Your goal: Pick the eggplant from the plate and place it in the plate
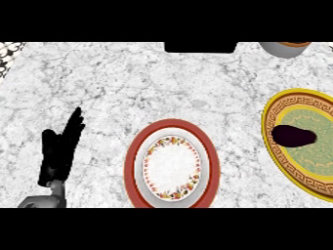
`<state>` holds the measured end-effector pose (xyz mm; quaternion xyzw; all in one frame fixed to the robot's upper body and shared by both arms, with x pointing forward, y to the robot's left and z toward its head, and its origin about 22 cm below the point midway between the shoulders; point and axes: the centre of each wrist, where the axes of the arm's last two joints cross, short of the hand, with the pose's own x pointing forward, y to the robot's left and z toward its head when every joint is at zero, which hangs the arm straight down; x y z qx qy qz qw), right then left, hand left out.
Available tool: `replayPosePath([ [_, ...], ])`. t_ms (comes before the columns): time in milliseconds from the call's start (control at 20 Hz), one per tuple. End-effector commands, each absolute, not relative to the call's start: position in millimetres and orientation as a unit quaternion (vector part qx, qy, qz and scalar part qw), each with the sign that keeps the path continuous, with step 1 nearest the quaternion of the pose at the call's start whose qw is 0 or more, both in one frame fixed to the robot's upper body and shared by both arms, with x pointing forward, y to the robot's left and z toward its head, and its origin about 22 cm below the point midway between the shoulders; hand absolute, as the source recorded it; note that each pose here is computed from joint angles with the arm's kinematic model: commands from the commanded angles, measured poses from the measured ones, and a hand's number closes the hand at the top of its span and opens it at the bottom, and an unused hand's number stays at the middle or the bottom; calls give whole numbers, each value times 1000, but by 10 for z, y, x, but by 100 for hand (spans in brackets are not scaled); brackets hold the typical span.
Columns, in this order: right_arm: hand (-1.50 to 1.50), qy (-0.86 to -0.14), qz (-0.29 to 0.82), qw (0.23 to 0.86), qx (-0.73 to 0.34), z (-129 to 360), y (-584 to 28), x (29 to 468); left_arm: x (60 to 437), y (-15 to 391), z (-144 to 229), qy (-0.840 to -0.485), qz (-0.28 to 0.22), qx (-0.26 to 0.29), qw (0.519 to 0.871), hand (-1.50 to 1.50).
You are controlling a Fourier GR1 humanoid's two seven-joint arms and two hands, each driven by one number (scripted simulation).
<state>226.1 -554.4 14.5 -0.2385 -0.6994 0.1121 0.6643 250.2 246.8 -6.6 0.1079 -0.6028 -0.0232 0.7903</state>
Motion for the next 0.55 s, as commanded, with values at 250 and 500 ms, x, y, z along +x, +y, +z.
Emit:
replayPosePath([
  [250, -150, -711, 95, 649, -255, 184, -5678, 2083, 2495, 2346, 13, -603, -19, 101, 791, 0],
  [500, -150, -698, 96, 655, -274, 75, -5652, 2008, 2539, 2446, -103, -613, -22, 102, 784, 0],
])
